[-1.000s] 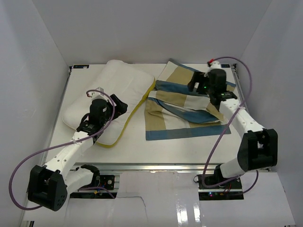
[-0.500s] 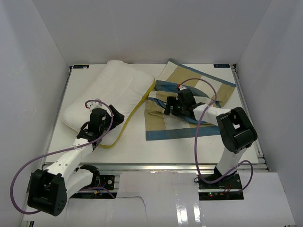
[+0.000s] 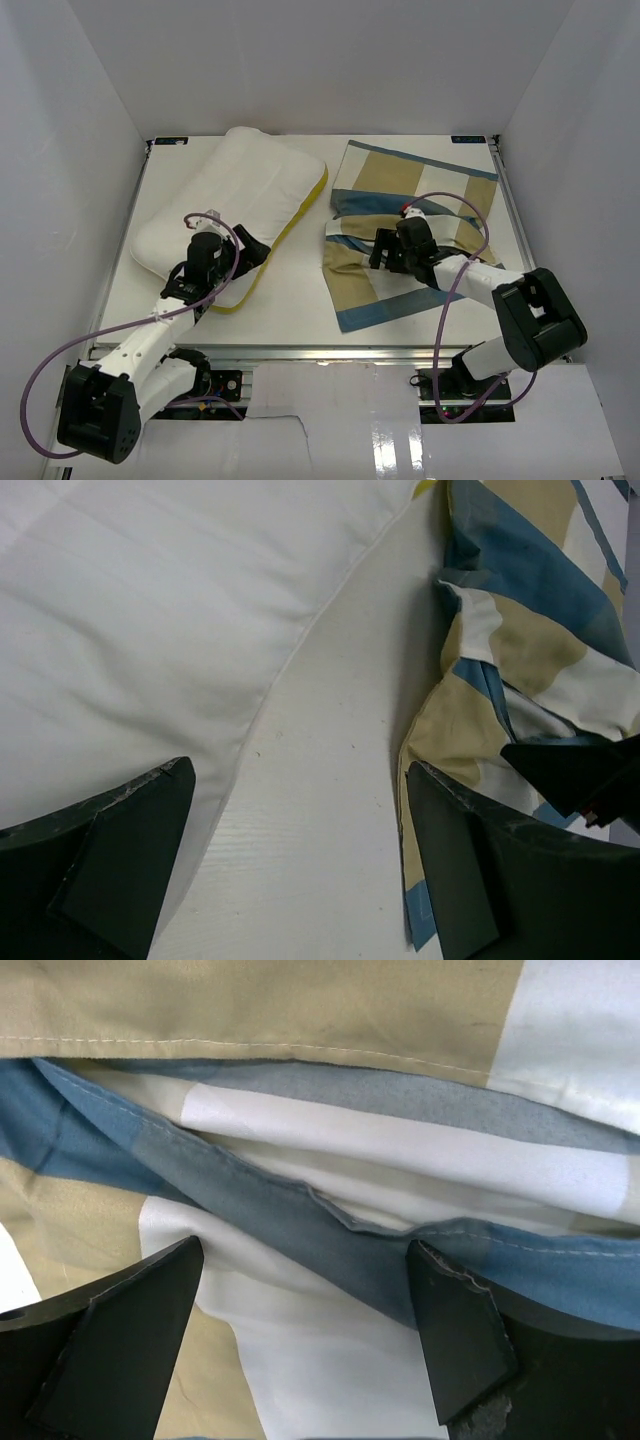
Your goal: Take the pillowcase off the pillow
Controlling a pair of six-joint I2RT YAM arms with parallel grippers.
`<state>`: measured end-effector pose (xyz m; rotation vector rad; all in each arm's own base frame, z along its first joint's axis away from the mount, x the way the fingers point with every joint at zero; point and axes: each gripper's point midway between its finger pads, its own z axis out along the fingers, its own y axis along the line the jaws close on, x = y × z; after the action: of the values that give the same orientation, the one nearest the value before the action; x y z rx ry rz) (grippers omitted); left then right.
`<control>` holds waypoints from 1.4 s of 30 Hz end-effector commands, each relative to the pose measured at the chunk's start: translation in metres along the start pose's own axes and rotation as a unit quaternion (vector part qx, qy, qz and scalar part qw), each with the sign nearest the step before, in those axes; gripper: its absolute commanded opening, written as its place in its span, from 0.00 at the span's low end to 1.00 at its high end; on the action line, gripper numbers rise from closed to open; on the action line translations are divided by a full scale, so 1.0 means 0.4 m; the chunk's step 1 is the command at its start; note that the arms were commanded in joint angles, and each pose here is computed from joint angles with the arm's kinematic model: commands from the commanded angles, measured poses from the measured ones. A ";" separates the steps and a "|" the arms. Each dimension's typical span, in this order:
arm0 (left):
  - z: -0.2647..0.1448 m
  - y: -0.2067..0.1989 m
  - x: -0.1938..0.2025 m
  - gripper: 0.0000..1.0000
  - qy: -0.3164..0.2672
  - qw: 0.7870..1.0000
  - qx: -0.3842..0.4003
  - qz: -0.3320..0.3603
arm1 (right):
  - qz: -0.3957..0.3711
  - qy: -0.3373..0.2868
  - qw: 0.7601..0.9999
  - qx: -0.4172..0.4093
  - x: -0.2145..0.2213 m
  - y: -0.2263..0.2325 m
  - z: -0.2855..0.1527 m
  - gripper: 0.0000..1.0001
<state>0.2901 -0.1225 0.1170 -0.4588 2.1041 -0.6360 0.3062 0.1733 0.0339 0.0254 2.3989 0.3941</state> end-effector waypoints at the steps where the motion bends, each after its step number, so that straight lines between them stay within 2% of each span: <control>1: -0.024 -0.100 -0.029 0.98 0.011 0.996 0.080 0.031 | -0.023 -0.041 0.998 -0.029 -0.062 0.031 -0.037 0.89; 2: -0.031 -0.120 -0.036 0.98 0.017 0.995 0.091 0.035 | -0.031 -0.042 0.998 -0.041 -0.075 0.047 -0.048 0.90; 3: -0.046 -0.163 -0.078 0.98 0.006 0.993 0.107 0.041 | -0.039 -0.060 0.996 -0.055 -0.132 0.079 -0.067 1.00; 4: -0.054 -0.167 -0.078 0.98 0.019 0.994 0.101 0.046 | -0.057 -0.042 0.996 -0.051 -0.132 0.079 -0.088 0.90; 6: -0.091 -0.240 -0.140 0.98 0.007 0.990 0.128 0.056 | -0.068 -0.066 0.994 -0.057 -0.218 0.124 -0.141 0.90; 9: -0.156 -0.320 -0.161 0.98 0.025 0.979 0.184 0.079 | -0.084 -0.092 0.990 -0.061 -0.270 0.148 -0.235 0.90; 10: -0.174 -0.338 -0.157 0.98 0.033 0.975 0.202 0.088 | -0.085 -0.122 0.986 -0.074 -0.309 0.166 -0.294 0.90; 15: -0.288 -0.442 -0.134 0.98 0.048 0.938 0.315 0.136 | -0.080 -0.155 0.980 -0.090 -0.316 0.156 -0.443 0.90; 19: -0.385 -0.500 -0.128 0.98 0.024 0.915 0.367 0.163 | -0.084 -0.185 0.970 -0.137 -0.302 0.170 -0.560 0.90; 22: -0.455 -0.513 -0.096 0.98 0.023 0.896 0.409 0.173 | -0.078 -0.203 0.966 -0.138 -0.273 0.142 -0.610 0.90; 26: -0.473 -0.461 -0.025 0.98 0.041 0.886 0.426 0.179 | -0.067 -0.225 0.959 -0.161 -0.236 0.129 -0.656 0.90; 28: -0.498 -0.450 -0.022 0.98 0.024 0.883 0.434 0.177 | -0.056 -0.227 0.957 -0.171 -0.218 0.124 -0.680 0.90; 32: -0.500 -0.428 -0.014 0.98 0.011 0.885 0.429 0.177 | -0.051 -0.240 0.951 -0.186 -0.208 0.124 -0.708 0.90; 42: -0.487 -0.412 -0.005 0.98 0.022 0.896 0.412 0.166 | -0.057 -0.249 0.947 -0.193 -0.197 0.118 -0.746 0.90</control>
<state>0.1456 -0.2017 0.3138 0.3960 1.6715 -1.2397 0.1748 0.1272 0.3010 -0.1639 1.8187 0.6832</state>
